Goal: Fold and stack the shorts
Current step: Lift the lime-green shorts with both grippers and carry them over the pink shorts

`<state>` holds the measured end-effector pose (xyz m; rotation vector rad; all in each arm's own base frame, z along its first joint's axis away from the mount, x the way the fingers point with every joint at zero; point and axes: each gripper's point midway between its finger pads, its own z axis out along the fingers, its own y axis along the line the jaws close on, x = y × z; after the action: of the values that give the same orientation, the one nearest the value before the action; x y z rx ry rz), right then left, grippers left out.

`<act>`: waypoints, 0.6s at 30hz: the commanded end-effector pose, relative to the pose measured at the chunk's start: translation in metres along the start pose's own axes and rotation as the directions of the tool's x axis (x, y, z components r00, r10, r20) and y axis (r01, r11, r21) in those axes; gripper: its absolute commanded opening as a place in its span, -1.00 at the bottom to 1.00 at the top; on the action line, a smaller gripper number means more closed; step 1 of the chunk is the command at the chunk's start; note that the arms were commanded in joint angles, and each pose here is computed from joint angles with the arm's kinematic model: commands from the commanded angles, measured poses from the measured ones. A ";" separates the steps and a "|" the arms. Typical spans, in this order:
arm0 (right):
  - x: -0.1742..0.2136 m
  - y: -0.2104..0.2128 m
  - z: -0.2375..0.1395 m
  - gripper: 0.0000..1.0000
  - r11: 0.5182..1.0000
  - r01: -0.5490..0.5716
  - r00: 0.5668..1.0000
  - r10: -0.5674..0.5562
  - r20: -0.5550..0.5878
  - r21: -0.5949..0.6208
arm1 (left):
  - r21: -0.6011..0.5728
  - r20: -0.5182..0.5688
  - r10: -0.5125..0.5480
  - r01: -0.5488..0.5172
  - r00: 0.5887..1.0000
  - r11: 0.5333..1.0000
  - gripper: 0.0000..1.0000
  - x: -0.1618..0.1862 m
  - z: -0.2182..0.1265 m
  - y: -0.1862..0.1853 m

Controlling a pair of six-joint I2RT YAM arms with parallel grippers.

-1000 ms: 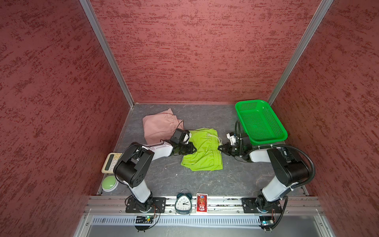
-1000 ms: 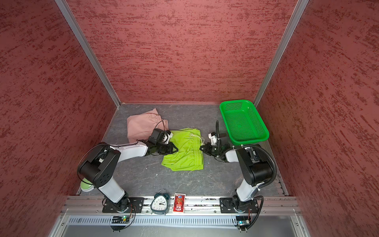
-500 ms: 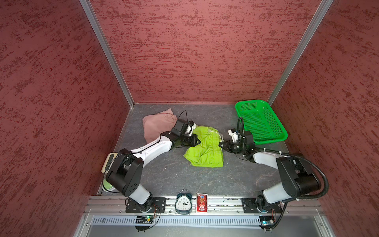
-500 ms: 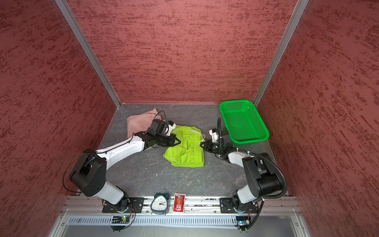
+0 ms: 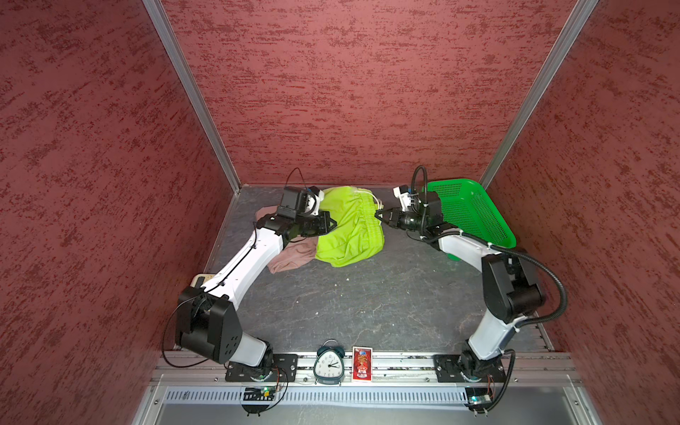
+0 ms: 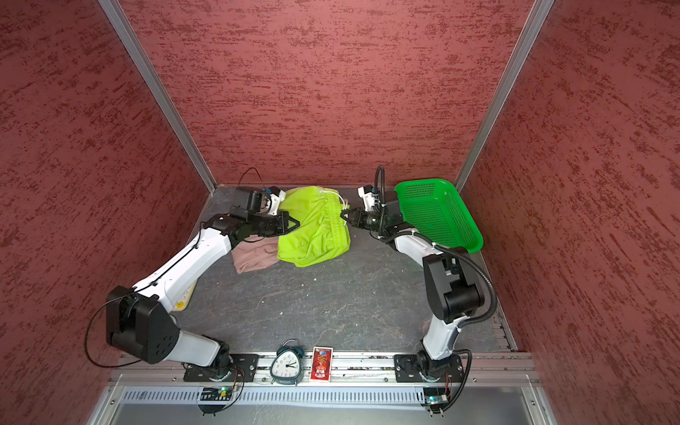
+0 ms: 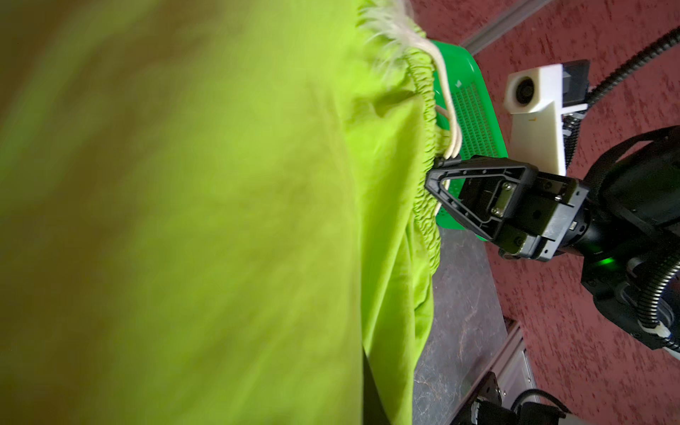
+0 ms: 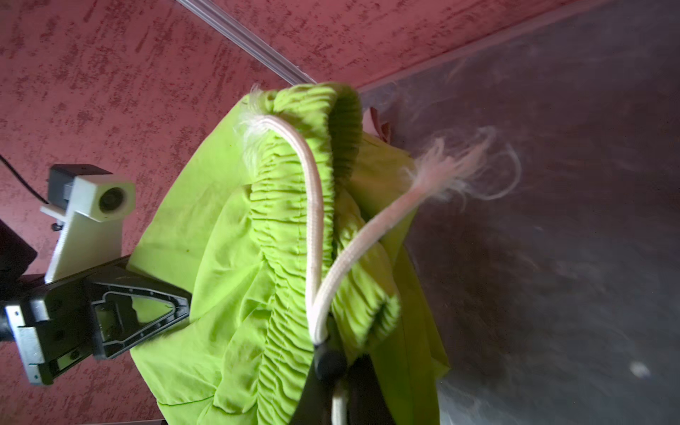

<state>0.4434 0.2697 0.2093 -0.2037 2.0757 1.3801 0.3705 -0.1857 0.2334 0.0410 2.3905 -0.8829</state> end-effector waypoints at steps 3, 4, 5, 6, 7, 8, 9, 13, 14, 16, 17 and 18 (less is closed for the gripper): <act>-0.018 0.029 0.056 -1.00 0.993 0.067 0.997 -0.070 -0.027 -0.097 | 0.006 0.070 0.015 -0.016 0.997 1.000 -1.00 -0.018 -0.033 0.007; -0.021 0.031 0.066 -1.00 0.992 0.072 0.997 -0.075 -0.023 -0.105 | -0.002 0.083 0.025 -0.025 0.996 1.000 -1.00 -0.021 -0.035 0.010; -0.024 0.034 0.076 -1.00 0.990 0.083 0.996 -0.085 -0.016 -0.114 | -0.007 0.098 0.044 -0.044 0.994 0.999 -1.00 -0.024 -0.038 0.013; -0.026 0.035 0.086 -1.00 0.989 0.092 0.995 -0.095 -0.015 -0.119 | -0.015 0.114 0.065 -0.064 0.991 0.998 -1.00 -0.026 -0.040 0.018; -0.028 0.035 0.094 -1.00 0.988 0.098 0.995 -0.100 -0.012 -0.122 | -0.026 0.133 0.082 -0.079 0.988 0.997 -1.00 -0.029 -0.042 0.023; -0.030 0.036 0.103 -1.00 0.986 0.103 0.994 -0.105 -0.012 -0.129 | -0.039 0.152 0.095 -0.090 0.984 0.995 -1.00 -0.031 -0.044 0.031; -0.033 0.038 0.111 -1.00 0.985 0.109 0.994 -0.111 -0.011 -0.137 | -0.036 0.168 0.106 -0.101 0.980 0.994 -1.00 -0.035 -0.046 0.037; -0.051 0.044 0.125 -1.00 0.980 0.126 0.992 -0.126 0.010 -0.157 | 0.006 0.191 0.114 -0.117 0.975 0.993 -1.00 -0.060 -0.052 0.041; -0.056 0.047 0.126 -1.00 0.978 0.135 0.991 -0.134 0.016 -0.159 | 0.020 0.193 0.122 -0.128 0.974 0.992 -1.00 -0.068 -0.053 0.036; -0.064 0.053 0.128 -1.00 0.976 0.151 0.989 -0.149 0.021 -0.156 | 0.055 0.204 0.144 -0.158 0.968 0.986 -1.00 -0.083 -0.053 0.027; -0.068 0.056 0.128 -1.00 0.975 0.159 0.987 -0.157 0.025 -0.155 | 0.071 0.219 0.155 -0.174 0.963 0.982 -1.00 -0.092 -0.053 0.022; -0.071 0.057 0.127 -1.00 0.975 0.165 0.986 -0.162 0.028 -0.150 | 0.085 0.227 0.162 -0.186 0.960 0.979 -1.00 -0.098 -0.051 0.022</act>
<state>0.5180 0.3946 0.2248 -0.3992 1.9784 1.4687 0.4198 -0.1076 0.2664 0.0306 2.2321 -0.8134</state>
